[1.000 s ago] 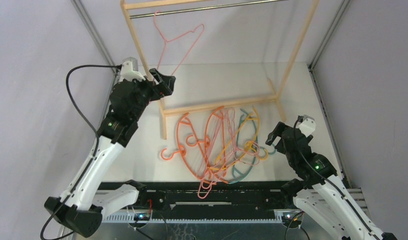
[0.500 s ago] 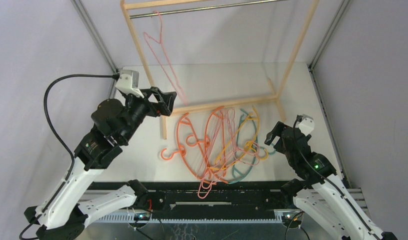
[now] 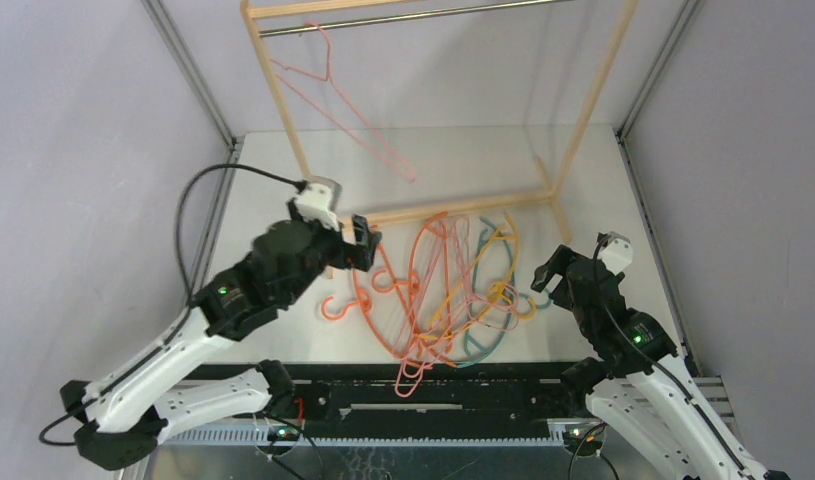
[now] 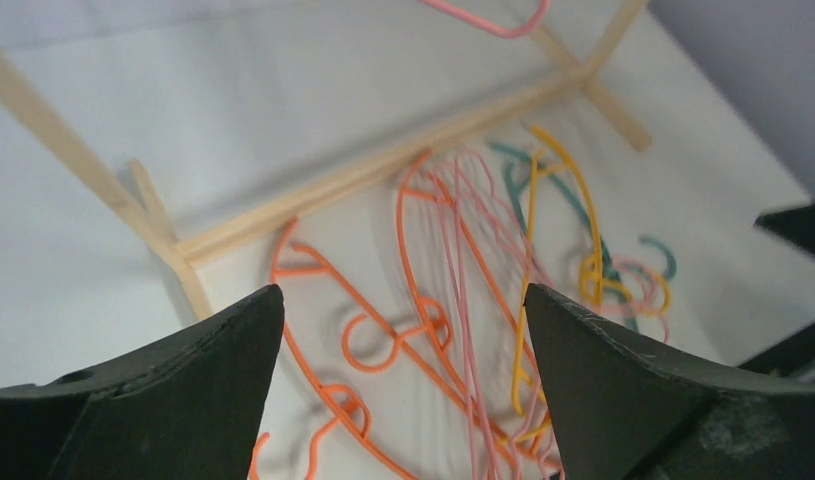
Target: Organize the hangers
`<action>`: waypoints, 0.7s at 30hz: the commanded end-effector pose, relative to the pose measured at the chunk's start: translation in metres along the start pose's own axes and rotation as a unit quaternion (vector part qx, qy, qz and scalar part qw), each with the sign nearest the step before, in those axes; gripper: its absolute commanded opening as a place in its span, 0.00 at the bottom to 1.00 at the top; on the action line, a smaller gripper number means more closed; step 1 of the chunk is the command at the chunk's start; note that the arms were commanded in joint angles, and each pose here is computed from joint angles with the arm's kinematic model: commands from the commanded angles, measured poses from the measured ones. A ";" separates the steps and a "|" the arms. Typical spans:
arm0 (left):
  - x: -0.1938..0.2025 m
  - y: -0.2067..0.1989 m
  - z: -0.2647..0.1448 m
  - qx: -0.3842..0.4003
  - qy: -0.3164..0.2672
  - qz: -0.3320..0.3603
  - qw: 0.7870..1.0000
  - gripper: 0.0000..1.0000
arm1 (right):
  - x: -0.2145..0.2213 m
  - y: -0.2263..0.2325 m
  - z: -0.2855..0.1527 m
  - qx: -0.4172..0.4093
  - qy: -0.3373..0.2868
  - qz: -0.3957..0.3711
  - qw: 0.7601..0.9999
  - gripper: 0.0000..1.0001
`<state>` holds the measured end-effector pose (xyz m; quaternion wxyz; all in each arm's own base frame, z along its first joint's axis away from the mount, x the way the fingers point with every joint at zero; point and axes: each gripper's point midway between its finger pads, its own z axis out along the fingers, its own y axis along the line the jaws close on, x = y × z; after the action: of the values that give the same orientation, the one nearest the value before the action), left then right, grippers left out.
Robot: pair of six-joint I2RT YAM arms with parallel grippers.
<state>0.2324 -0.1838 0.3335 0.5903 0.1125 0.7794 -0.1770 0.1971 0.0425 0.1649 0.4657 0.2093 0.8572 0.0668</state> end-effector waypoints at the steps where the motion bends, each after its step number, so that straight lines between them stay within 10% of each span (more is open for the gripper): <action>1: 0.083 -0.041 0.023 0.059 0.095 0.017 0.994 0.92 | -0.003 0.004 0.000 -0.008 -0.005 0.012 1.000 0.91; 9: 0.180 -0.109 0.026 0.143 0.189 0.086 0.968 0.88 | 0.000 0.005 0.004 -0.001 0.002 0.007 1.000 0.91; 21: 0.190 -0.196 0.044 0.216 0.212 0.129 0.944 0.81 | 0.006 -0.005 0.008 0.031 0.012 0.013 0.999 0.89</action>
<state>0.1423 -0.3437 0.1461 0.3746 0.3646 0.8306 -0.1923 0.1994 0.0455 0.1518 0.4397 0.2123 0.8711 0.0525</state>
